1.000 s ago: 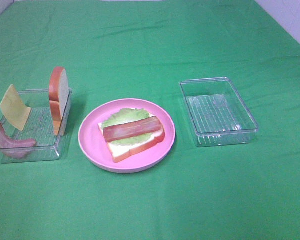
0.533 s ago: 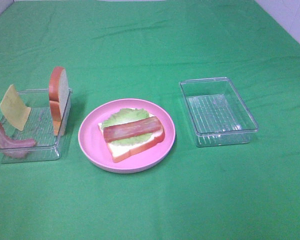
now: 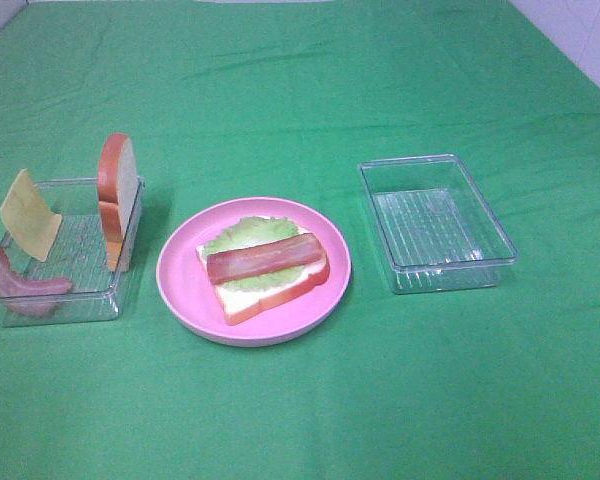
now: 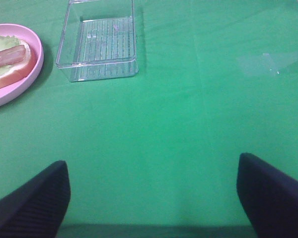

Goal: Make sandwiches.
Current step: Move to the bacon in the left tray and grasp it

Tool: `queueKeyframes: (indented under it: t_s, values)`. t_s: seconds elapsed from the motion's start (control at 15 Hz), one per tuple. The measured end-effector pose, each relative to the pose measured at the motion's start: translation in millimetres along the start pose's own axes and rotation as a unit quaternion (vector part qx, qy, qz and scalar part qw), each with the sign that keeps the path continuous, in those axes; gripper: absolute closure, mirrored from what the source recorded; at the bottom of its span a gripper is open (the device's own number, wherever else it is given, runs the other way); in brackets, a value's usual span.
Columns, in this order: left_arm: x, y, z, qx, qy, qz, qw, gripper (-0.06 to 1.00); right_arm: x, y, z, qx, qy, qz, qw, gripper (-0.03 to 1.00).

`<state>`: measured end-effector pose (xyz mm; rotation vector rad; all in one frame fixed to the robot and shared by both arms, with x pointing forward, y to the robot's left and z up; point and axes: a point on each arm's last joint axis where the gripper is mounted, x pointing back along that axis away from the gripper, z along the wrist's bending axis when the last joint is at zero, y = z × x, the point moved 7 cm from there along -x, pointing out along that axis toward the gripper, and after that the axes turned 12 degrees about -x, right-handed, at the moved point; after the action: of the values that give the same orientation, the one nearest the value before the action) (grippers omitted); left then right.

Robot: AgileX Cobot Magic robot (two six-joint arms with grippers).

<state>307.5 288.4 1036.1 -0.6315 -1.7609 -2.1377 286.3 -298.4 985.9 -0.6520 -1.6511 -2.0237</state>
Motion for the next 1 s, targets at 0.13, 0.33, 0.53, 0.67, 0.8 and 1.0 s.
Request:
queueKeyframes:
  t_s: [0.13,0.33,0.53,0.67,0.8,1.0]
  values:
    - [-8,15,7,0.002,0.003,0.009,1.000,-0.05,0,0,0,0.000,0.000,0.000,1.000,0.10]
    - [-23,47,17,0.023,0.002,0.021,1.000,-0.05,0,0,0,0.000,0.000,0.000,1.000,0.10]
    - [-42,70,25,0.044,-0.005,0.059,0.997,-0.05,0,0,0,0.000,0.000,0.000,1.000,0.10]
    - [-60,83,30,0.050,-0.012,0.092,0.994,-0.05,0,0,0,0.000,0.000,0.000,1.000,0.10]
    - [-80,90,34,0.053,-0.022,0.133,0.989,-0.05,0,0,0,0.000,0.000,0.000,1.000,0.10]
    - [-117,94,39,0.059,-0.038,0.204,0.976,-0.05,0,0,0,0.000,0.000,0.000,1.000,0.10]
